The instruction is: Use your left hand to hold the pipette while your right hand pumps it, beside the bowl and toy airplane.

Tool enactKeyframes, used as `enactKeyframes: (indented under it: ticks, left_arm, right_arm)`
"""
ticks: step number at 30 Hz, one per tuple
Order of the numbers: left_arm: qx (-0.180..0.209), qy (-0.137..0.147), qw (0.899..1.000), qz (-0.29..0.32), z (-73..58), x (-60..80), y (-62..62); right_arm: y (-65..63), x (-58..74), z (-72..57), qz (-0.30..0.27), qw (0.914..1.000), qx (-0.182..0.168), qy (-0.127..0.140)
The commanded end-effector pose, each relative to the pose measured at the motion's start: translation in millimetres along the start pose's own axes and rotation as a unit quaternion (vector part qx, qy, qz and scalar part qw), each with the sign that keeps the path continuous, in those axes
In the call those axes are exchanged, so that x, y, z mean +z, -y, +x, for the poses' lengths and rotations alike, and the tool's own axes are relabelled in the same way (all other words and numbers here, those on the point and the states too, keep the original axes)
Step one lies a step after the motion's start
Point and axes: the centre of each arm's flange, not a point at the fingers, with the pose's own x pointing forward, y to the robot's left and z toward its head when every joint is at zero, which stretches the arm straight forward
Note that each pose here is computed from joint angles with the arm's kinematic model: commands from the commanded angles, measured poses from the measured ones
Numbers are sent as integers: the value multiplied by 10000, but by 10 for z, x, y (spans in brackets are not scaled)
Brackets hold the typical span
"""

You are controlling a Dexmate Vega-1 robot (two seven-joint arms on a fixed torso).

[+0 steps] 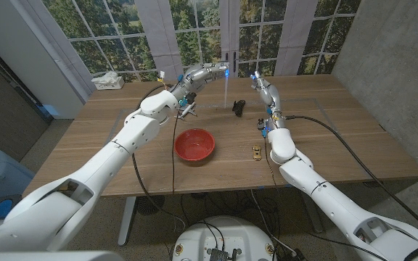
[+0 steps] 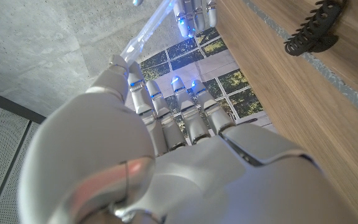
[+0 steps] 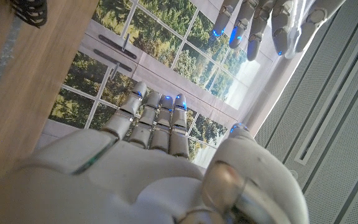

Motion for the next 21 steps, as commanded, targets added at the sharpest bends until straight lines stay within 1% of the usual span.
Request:
enactKeyframes:
  ticks: [1,5,14,21]
  left_arm:
    - [108,13,9999,108,-233,62,-12]
    - [176,4,9997,184,-326,91,-20]
    - [314,-8,9990,308,-530,140,-29]
    - [418,-18,9983,402,-683,169,-37]
  right_arm:
    - [112,-90,32,1055,9943,34,-116]
    - [139,-115,48,1380,9903,49,-176]
    - [177,-146,90,1716,9846,78,-316]
    - [197,-170,108,2028,9782,92,-432]
